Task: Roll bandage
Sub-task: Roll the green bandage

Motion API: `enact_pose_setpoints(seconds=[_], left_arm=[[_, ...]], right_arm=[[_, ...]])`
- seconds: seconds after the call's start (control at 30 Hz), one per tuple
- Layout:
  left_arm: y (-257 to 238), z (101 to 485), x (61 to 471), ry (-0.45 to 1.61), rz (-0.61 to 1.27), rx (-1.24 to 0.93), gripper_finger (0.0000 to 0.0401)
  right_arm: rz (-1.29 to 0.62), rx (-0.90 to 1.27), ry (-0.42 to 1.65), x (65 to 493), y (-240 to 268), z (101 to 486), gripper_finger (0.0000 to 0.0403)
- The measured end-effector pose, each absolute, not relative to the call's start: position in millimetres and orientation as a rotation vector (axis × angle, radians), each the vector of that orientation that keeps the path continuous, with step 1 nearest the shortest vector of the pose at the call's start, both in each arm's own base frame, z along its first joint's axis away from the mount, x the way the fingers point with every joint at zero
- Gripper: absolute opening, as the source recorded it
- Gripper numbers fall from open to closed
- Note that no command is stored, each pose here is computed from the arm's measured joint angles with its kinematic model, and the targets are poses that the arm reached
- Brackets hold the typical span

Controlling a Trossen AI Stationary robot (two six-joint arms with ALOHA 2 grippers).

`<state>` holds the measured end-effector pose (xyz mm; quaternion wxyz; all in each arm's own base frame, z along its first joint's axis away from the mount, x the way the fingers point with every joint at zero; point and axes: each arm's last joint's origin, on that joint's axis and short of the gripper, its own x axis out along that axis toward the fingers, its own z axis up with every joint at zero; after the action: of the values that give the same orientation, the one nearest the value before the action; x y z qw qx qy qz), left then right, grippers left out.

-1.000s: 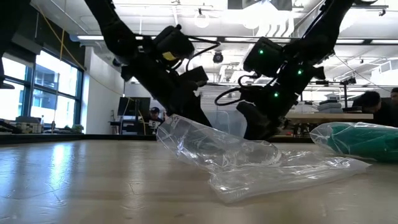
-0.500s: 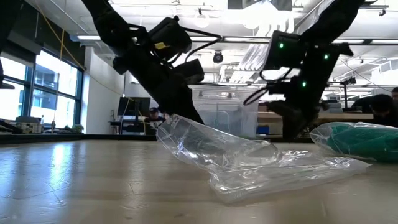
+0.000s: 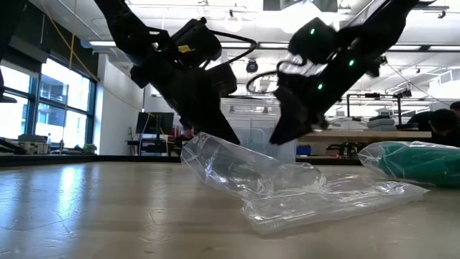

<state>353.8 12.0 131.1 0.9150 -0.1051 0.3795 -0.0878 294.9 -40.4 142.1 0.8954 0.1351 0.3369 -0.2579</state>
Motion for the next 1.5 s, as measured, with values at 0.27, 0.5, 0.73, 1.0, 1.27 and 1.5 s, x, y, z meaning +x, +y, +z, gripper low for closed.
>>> enact_pose_setpoints(seconds=[0.27,0.5,0.73,1.0,1.27,1.5], left_arm=[[12,169,355,0.603,-0.162,-0.275,0.0215],[12,199,342,0.565,-0.209,-0.158,0.0215],[-14,178,327,0.799,-0.323,0.040,0.0205],[-25,170,344,0.692,-0.140,0.304,0.0196],[-1,157,345,0.761,-0.175,0.166,0.0195],[7,127,358,0.736,-0.238,0.114,0.0195]], right_arm=[[-0.614,0.264,0.772,288,-36,135,0.0101],[-0.498,0.250,0.728,287,-19,155,0.0100],[-0.351,0.224,0.789,290,-9,146,0.0100],[-0.370,0.288,0.779,305,-18,113,0.0100],[-0.426,0.329,0.829,308,-25,90,0.0100],[-0.422,0.320,0.829,307,-25,93,0.0100]])
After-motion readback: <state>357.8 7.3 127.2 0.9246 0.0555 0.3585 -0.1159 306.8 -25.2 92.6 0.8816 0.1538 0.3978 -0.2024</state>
